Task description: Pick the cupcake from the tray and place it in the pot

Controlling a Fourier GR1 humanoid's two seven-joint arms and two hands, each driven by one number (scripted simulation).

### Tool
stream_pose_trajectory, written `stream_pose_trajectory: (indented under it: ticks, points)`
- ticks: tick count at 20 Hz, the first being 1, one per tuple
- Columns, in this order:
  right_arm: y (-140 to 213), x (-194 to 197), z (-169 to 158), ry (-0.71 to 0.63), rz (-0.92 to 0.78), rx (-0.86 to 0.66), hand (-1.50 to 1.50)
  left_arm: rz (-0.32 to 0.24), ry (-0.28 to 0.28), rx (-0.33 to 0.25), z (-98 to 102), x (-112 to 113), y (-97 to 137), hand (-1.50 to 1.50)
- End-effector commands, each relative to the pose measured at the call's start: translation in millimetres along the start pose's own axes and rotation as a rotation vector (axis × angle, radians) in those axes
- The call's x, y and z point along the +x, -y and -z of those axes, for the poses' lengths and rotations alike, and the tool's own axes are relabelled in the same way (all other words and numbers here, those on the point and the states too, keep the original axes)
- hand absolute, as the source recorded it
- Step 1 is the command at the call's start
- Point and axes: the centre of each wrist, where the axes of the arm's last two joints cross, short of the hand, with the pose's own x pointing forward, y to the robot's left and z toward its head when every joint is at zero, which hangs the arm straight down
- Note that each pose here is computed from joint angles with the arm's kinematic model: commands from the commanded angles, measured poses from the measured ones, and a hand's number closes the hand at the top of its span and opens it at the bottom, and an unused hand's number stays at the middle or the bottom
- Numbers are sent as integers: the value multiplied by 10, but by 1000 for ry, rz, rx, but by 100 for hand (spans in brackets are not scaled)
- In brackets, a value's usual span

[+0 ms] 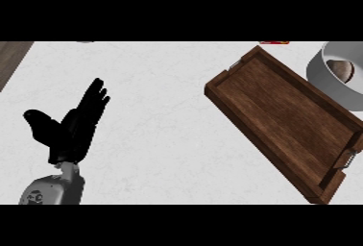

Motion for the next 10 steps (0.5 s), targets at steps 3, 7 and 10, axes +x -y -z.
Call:
stream_pose_trajectory:
  ticks: [3,7,10]
  points:
    - [-137,-141,84,24,268,-46,-150,-2,9,14,-80,26,-70,0]
    - [121,-197,69,95,400,-297,-150,-16,9,6,-138,-173,-46,0]
    - [433,-287,31,83,457,-381,-150,-8,15,5,-74,-153,87,0]
